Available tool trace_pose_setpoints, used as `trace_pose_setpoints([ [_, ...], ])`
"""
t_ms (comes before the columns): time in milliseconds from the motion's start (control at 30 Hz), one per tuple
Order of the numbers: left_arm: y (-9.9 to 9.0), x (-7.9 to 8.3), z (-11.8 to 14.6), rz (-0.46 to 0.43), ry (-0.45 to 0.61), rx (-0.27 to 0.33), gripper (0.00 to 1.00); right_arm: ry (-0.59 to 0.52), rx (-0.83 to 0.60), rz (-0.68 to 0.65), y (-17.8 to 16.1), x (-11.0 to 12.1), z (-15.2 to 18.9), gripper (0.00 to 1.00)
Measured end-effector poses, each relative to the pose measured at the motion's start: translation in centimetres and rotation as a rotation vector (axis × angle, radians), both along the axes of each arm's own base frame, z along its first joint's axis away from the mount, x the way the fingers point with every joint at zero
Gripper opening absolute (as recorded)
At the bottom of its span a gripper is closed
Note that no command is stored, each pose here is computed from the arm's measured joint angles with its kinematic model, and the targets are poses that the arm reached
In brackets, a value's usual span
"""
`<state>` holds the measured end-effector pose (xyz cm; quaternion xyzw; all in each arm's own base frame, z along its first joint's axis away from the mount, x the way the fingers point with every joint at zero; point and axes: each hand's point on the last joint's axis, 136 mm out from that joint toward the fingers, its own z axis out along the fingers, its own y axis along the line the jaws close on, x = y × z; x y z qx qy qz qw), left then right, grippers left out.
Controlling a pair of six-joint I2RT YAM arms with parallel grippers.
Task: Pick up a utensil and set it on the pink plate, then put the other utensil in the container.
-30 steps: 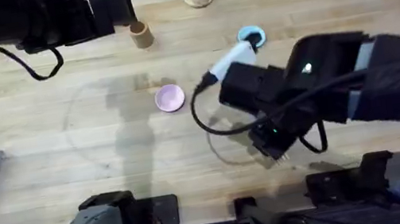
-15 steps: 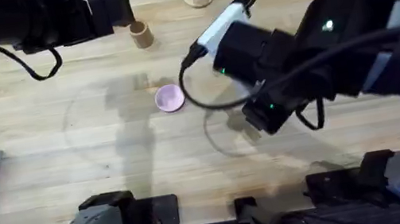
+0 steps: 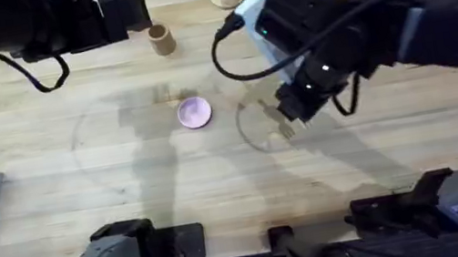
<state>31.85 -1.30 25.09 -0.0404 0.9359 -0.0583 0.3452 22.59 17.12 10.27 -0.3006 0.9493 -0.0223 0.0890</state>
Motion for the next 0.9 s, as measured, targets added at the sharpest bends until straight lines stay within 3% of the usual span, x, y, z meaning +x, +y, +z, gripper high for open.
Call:
trace_pose_setpoints([
  [200,0.7,0.0,0.0,0.015,-0.001,0.007,0.991,0.017,0.012,0.044,2.1,1.7,-0.9,0.03],
  [600,5.4,-0.4,-0.1,0.046,-0.001,0.078,0.991,-0.07,0.18,0.146,9.9,7.3,0.9,0.03],
  [900,7.5,-1.0,-0.4,-0.047,-0.003,0.112,0.991,-0.122,0.283,0.273,15.2,6.4,1.7,0.03],
])
